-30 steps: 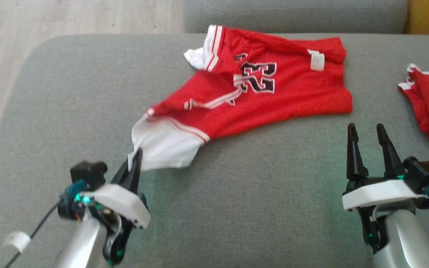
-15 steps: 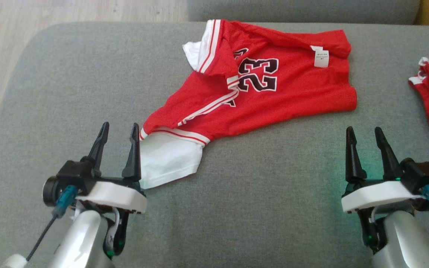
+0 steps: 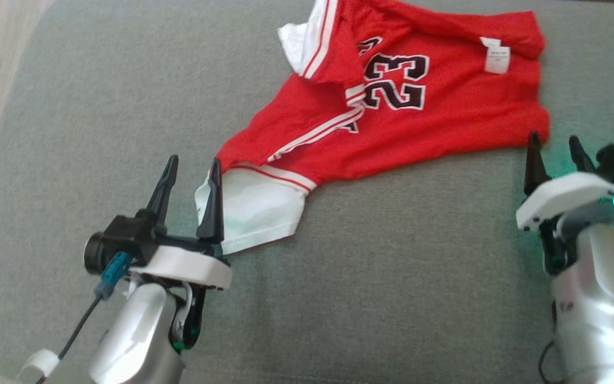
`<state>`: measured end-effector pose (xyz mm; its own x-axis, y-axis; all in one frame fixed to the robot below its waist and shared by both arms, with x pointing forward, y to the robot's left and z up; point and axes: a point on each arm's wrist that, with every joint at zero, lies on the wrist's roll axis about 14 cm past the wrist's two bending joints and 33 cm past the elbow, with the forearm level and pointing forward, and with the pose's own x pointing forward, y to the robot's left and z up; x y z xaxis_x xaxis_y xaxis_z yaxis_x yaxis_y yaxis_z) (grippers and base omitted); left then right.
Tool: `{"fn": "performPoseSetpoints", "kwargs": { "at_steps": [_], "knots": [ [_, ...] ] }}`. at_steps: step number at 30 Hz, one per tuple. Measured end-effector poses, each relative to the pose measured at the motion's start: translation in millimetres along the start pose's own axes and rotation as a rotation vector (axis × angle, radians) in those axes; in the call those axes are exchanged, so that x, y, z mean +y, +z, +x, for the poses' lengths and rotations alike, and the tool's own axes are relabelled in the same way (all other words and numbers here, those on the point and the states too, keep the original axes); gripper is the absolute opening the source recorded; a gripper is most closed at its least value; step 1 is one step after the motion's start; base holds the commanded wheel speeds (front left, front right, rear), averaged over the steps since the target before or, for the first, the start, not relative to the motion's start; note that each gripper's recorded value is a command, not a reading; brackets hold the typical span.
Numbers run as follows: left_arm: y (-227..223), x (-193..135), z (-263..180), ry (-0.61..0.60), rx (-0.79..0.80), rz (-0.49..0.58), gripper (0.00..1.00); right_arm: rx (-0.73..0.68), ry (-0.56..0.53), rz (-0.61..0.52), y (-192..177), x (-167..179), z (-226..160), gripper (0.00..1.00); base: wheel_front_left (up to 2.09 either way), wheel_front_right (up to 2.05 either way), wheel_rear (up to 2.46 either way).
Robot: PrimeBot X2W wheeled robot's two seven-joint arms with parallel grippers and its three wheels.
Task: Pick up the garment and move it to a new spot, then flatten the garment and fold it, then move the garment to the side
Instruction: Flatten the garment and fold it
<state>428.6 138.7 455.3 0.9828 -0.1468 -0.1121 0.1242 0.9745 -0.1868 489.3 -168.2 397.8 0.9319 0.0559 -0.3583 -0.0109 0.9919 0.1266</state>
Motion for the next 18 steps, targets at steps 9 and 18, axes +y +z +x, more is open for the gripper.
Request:
{"fn": "performPoseSetpoints", "kwargs": {
  "at_steps": [9, 18],
  "knots": [
    [-13.7, 17.0, -0.4, 0.047, 0.031, -0.002, 1.00, 0.123, 0.017, -0.089, -23.3, 13.6, 32.9, 1.00, 0.00, 0.00, 0.00],
    [-10.0, 4.0, 4.3, 0.007, 0.017, -0.003, 1.00, 0.042, 0.037, -0.116, -12.1, 14.2, 22.6, 0.00, 0.00, 0.00, 0.00]
  ]
}}
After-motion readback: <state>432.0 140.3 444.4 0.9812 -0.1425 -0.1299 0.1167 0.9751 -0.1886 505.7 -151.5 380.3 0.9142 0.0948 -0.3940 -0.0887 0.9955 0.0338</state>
